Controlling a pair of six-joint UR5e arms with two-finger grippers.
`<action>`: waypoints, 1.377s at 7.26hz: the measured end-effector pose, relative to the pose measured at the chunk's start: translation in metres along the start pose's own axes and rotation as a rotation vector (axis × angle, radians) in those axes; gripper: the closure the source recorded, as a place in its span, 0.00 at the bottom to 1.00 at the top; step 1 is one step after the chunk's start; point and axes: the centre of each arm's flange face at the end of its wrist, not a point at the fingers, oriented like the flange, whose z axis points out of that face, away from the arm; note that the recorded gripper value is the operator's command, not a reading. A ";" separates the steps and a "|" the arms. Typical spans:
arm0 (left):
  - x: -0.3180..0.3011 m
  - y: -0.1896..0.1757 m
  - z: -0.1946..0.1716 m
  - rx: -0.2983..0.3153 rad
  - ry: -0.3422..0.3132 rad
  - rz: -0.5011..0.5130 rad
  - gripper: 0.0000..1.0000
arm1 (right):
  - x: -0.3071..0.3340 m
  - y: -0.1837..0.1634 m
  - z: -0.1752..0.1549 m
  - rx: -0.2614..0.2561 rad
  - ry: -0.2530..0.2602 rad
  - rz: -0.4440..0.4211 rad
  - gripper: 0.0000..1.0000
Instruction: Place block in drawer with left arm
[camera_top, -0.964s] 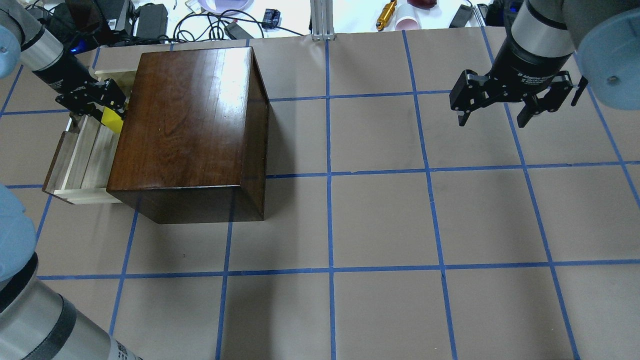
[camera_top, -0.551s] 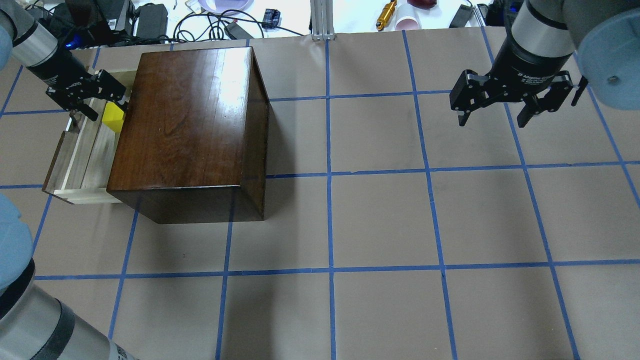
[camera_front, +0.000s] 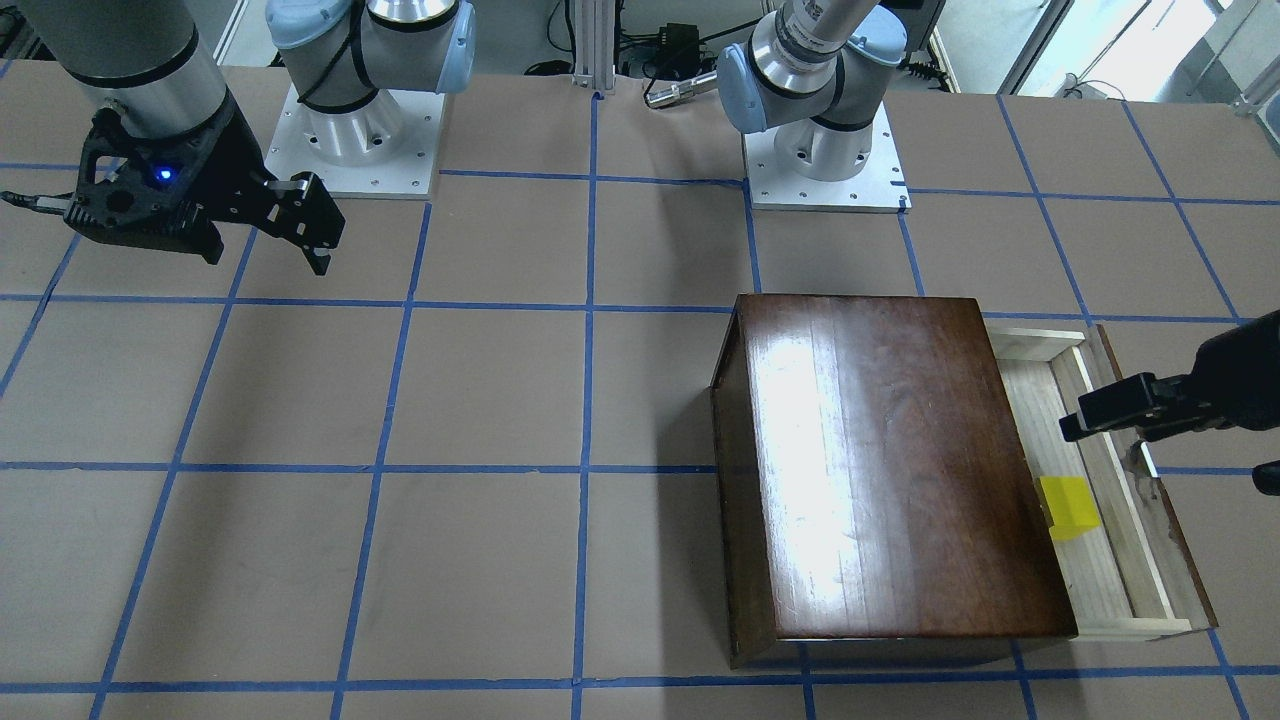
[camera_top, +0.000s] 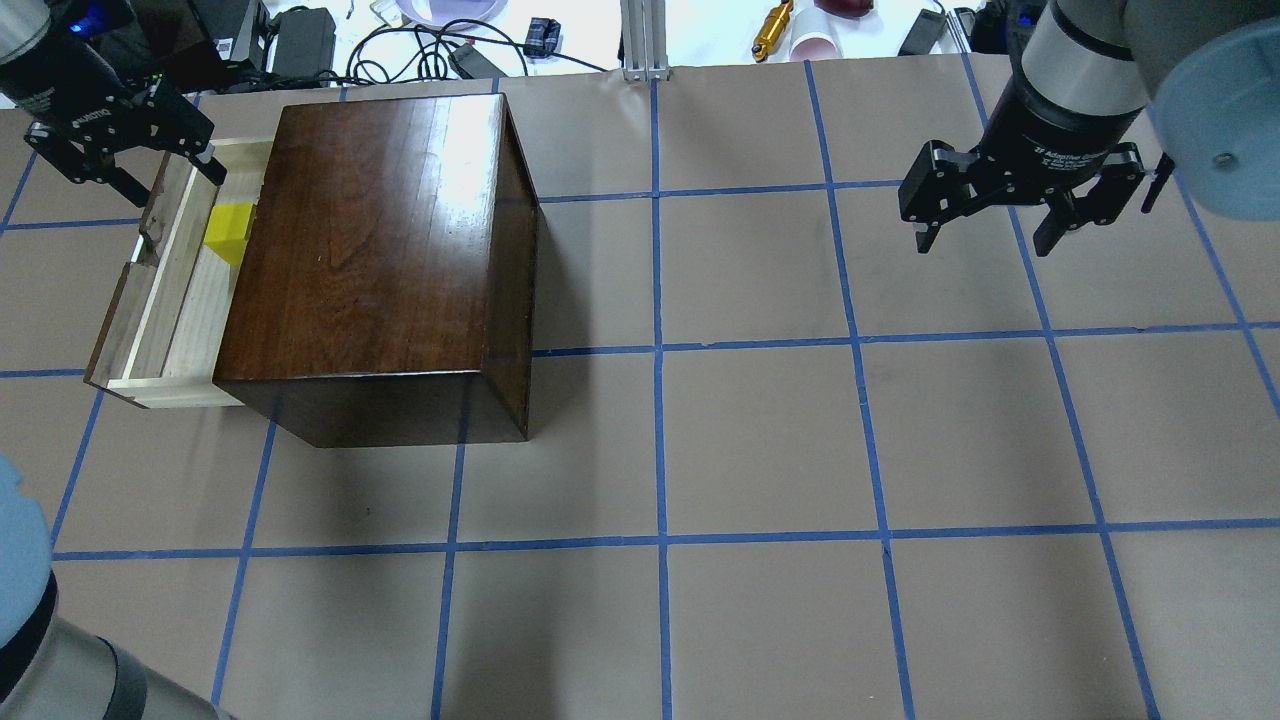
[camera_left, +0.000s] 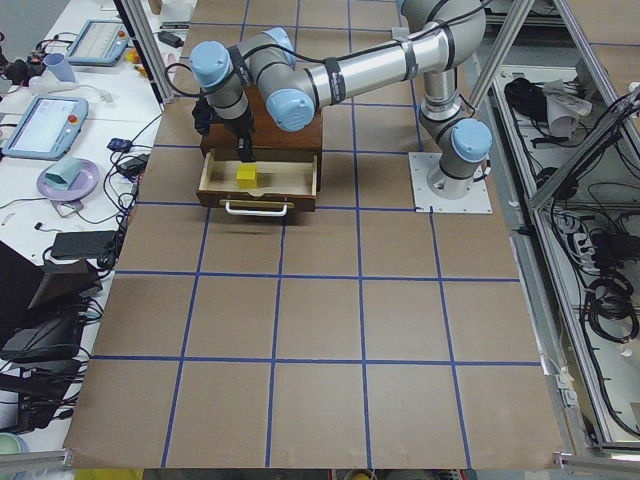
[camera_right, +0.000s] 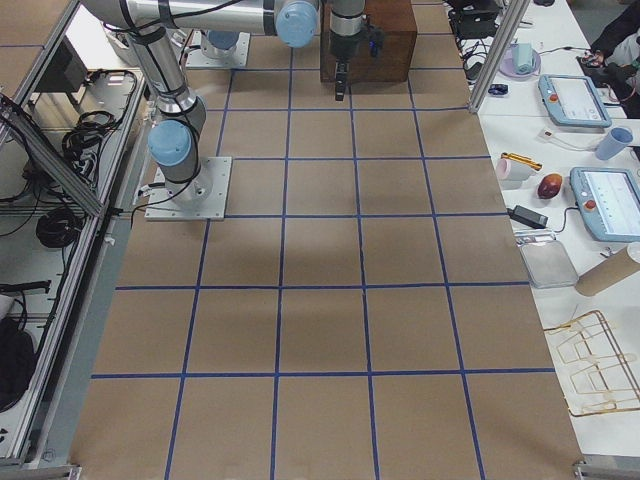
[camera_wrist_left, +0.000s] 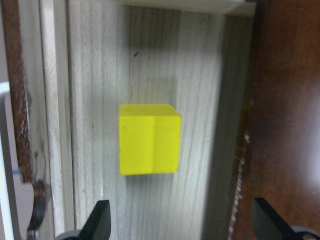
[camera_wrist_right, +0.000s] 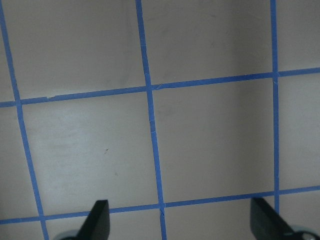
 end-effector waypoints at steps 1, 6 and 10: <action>0.023 0.010 -0.018 0.009 -0.066 -0.004 0.00 | 0.000 0.000 0.000 0.000 0.000 0.000 0.00; 0.165 0.058 -0.043 0.063 -0.145 -0.014 0.00 | 0.000 0.000 -0.001 0.001 -0.001 0.000 0.00; 0.216 0.081 -0.002 0.003 -0.154 0.065 0.00 | 0.000 0.000 -0.001 0.001 0.000 0.000 0.00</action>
